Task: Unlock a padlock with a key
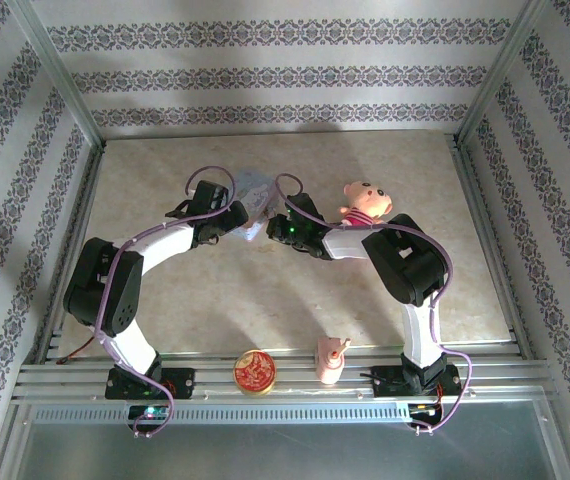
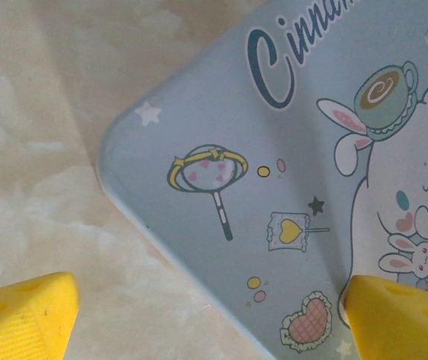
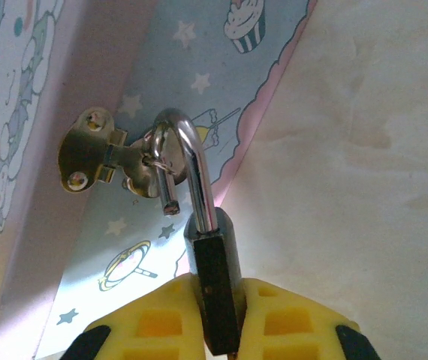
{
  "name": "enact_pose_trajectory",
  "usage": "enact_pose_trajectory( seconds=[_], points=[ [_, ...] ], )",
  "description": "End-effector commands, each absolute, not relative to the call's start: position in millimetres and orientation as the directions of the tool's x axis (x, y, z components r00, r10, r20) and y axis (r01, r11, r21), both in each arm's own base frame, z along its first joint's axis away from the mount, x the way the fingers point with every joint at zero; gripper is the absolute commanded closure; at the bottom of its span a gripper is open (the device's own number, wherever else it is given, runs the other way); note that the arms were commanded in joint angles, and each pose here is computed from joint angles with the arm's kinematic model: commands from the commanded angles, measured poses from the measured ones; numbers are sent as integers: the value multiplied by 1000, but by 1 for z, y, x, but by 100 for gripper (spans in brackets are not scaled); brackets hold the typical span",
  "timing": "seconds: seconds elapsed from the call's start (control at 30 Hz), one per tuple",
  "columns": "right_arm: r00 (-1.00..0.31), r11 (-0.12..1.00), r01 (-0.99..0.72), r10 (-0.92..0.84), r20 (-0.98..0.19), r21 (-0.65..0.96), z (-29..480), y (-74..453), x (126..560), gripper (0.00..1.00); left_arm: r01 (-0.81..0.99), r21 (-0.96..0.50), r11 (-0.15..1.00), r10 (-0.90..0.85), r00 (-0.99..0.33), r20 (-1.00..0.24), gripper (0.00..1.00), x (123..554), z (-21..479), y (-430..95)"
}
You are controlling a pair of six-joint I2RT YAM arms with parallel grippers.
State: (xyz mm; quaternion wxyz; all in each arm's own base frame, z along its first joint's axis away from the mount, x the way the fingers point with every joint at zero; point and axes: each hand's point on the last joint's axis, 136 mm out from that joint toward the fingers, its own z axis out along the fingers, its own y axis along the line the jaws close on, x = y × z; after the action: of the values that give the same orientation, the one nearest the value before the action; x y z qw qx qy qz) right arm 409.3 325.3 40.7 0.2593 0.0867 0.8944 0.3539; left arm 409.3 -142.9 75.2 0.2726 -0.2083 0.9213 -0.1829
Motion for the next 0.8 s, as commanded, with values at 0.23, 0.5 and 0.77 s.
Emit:
enact_pose_trajectory(
  seconds=[0.23, 0.5, 0.77],
  points=[
    [-822, 700, -25, 392, -414, 713, 49, 320, 425, 100, -336, -391, 857, -475, -809, -346, 13, 383, 50, -132],
    [-813, 674, -9, 425, -398, 738, 47, 323, 431, 100, -334, -391, 858, -473, -810, -347, 15, 383, 49, -133],
    [-809, 637, -14, 446, -383, 771, 49, 328, 436, 100, -334, -393, 857, -473, -812, -342, 16, 382, 47, -133]
  ],
)
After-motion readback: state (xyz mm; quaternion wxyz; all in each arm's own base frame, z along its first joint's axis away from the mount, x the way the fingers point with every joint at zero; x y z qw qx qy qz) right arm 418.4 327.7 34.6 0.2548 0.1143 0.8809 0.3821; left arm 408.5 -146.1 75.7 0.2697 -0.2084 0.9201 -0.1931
